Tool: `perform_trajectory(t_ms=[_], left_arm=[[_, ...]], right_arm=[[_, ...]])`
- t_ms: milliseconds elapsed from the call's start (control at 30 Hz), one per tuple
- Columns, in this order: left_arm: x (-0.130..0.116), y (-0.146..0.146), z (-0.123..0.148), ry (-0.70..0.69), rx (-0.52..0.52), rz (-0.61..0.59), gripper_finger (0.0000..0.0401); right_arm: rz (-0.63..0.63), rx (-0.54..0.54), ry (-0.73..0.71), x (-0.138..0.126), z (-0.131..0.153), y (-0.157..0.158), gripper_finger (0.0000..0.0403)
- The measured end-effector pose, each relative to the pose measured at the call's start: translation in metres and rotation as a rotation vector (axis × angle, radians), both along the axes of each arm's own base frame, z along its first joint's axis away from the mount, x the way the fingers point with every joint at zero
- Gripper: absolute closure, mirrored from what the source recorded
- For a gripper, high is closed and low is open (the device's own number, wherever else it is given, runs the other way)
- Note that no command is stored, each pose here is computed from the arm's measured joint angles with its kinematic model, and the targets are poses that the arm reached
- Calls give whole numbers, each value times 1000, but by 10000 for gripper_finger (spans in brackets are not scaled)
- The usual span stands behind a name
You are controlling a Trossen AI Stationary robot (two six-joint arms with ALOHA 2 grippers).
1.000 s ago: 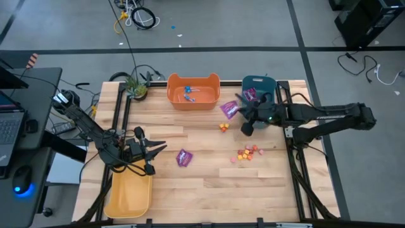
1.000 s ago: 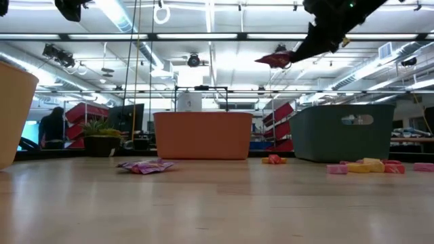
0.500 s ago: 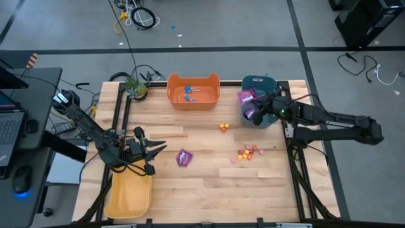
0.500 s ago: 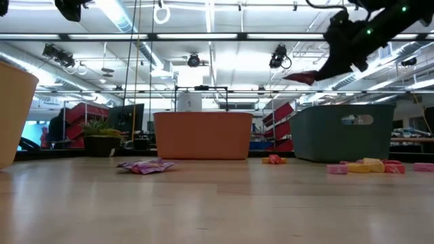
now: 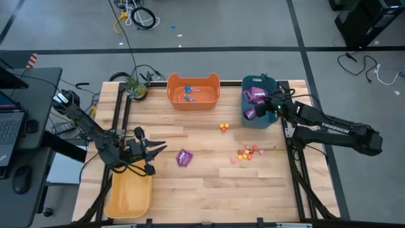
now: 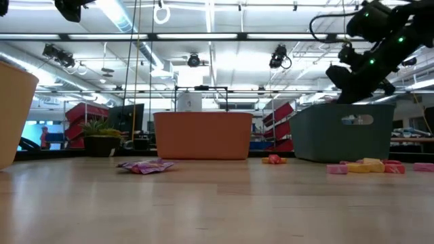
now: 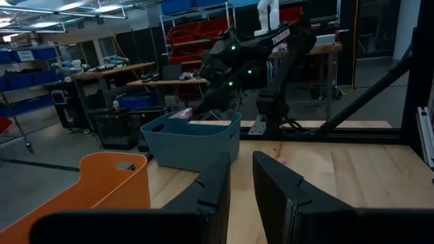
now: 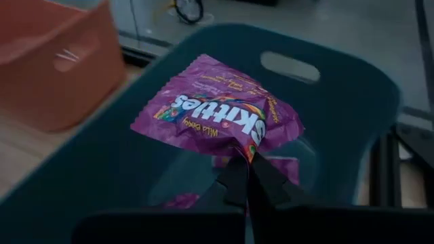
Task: Sort candy
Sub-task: Put the right purple candy into the blue bin
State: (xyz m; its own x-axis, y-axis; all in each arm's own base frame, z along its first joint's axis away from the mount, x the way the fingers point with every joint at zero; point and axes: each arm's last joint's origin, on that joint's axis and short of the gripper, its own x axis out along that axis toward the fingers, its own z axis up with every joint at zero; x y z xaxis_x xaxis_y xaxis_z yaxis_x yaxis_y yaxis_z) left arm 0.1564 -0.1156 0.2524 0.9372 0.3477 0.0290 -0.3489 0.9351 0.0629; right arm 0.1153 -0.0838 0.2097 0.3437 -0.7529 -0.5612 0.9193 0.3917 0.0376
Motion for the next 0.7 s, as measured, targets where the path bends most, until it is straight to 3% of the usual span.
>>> perform_trajectory(t_ms=[467,700], left_arm=[[0,0,0,0,-1,0,334],[0,0,0,0,-1,0,334]], right_arm=[[-79,171,160,-4,-26,-29,403],[-79,234,137,-3,-35,-45,403]])
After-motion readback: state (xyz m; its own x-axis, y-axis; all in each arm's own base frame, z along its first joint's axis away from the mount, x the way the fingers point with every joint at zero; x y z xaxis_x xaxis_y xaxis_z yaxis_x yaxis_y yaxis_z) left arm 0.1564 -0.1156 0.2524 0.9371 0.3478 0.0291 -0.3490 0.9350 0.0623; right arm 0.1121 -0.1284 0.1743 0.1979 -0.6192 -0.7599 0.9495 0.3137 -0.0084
